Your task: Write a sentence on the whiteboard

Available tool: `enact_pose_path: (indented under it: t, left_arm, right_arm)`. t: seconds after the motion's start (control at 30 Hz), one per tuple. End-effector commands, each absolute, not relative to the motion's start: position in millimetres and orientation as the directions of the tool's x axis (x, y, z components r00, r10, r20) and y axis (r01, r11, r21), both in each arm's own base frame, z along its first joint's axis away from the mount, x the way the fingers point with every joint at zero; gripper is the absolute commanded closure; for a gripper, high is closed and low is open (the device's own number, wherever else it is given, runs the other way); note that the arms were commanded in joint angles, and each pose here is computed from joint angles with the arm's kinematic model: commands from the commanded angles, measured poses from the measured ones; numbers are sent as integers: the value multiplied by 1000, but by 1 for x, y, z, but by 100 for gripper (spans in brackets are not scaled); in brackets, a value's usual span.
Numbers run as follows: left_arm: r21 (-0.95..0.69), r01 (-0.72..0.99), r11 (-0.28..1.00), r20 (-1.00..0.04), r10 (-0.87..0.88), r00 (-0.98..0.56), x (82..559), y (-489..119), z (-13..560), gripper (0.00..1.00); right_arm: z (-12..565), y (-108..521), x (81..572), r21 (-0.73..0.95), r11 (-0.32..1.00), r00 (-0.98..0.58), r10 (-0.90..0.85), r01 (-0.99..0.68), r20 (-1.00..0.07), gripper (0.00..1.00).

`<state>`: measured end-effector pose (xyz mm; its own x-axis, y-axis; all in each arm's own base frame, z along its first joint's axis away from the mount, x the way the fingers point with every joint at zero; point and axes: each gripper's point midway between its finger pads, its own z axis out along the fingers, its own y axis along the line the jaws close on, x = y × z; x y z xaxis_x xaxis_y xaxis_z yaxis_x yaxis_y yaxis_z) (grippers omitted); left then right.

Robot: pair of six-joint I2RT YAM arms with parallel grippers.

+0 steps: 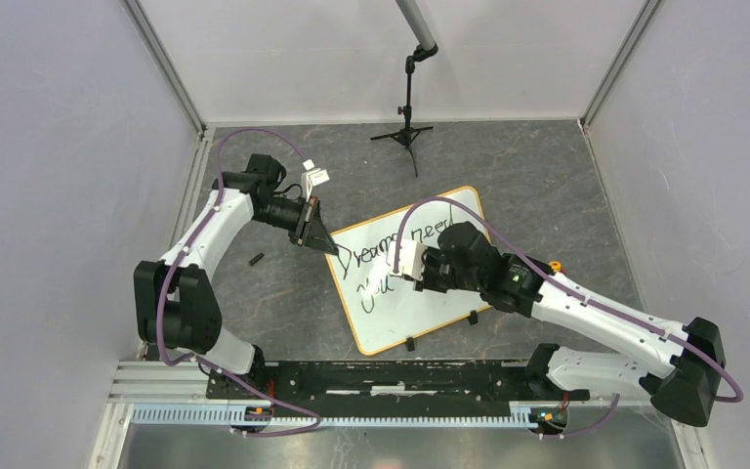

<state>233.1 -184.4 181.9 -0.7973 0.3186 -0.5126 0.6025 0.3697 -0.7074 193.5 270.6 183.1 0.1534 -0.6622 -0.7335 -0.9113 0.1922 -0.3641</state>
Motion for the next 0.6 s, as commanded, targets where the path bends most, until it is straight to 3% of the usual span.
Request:
enact_pose_path:
  t: [0.0,0.3,0.57]
  left_arm:
    - [-653,642,402,-539,349,-767,244,-184,176,98]
    - [-653,640,404,-537,350,-768,243,-184,175,98]
    - [-650,642,406,-538,351,-766,243,-183,175,98]
  right_arm:
    - [182,270,198,-381,198,165,-658,-903,-734,100]
    - [183,277,191,-353,158,175,-643,-922,-745,100]
    - [176,268,203,-368,222,129,-675,-903,-726,100]
